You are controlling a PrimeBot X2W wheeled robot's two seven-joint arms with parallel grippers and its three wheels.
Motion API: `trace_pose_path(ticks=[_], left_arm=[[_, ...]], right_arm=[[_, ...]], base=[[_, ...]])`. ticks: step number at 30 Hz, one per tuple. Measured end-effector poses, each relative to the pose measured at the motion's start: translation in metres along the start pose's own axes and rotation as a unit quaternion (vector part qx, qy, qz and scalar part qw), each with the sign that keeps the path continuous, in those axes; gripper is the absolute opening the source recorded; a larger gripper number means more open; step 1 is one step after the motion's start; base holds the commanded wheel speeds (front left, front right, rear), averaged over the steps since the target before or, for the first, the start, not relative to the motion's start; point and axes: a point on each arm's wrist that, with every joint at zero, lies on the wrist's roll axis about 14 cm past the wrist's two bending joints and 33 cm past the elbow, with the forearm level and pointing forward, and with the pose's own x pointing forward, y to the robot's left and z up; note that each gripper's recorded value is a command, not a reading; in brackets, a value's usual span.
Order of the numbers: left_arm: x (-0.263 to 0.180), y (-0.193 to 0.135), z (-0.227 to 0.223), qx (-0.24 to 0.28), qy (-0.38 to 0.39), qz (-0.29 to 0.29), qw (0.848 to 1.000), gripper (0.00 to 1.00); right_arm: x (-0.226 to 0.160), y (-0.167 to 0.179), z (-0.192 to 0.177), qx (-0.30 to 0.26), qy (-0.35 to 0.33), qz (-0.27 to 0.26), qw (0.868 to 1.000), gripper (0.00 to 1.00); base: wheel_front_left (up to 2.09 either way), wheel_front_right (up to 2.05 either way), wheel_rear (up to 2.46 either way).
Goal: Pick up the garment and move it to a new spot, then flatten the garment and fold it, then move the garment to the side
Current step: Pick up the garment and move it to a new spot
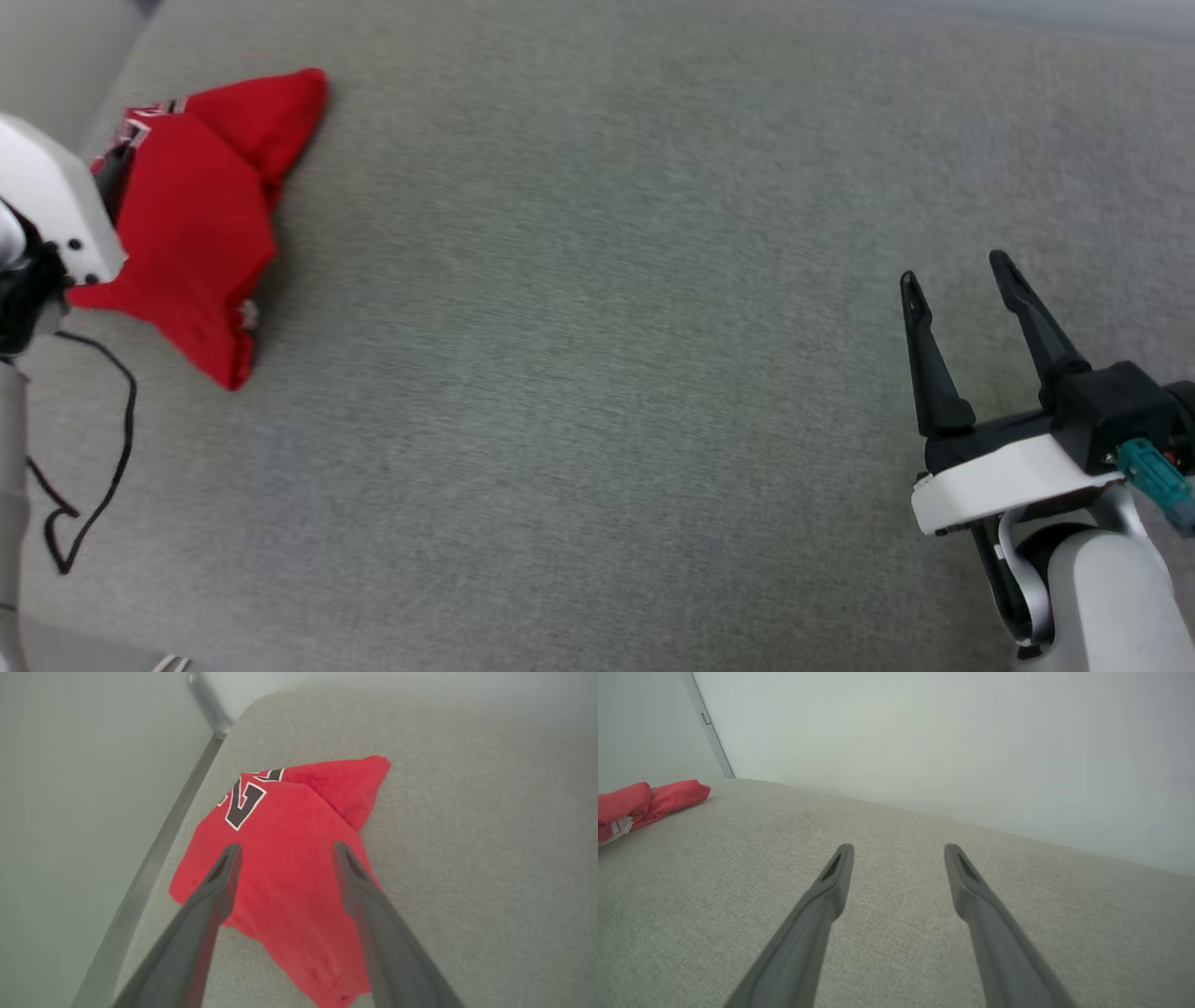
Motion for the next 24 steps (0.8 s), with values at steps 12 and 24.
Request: trace_pose_path(ticks=[12,24], left_arm=[[0.068,-0.024,-0.115,-0.046,0.238,-0.019,0.97,1.0],[0.07,-0.019,-0.108,-0.056,0.183,0.011,0.981,0.0]], right_arm=[[-0.005,-0.048,-0.051,-0.002,0.056,-0.056,0.997,1.0],[-0.014,-0.054,-0.037,-0.007,0.046,-0.067,0.997,1.0]], base=[[0.0,0.0,0.0],[0.0,0.0,0.0]])
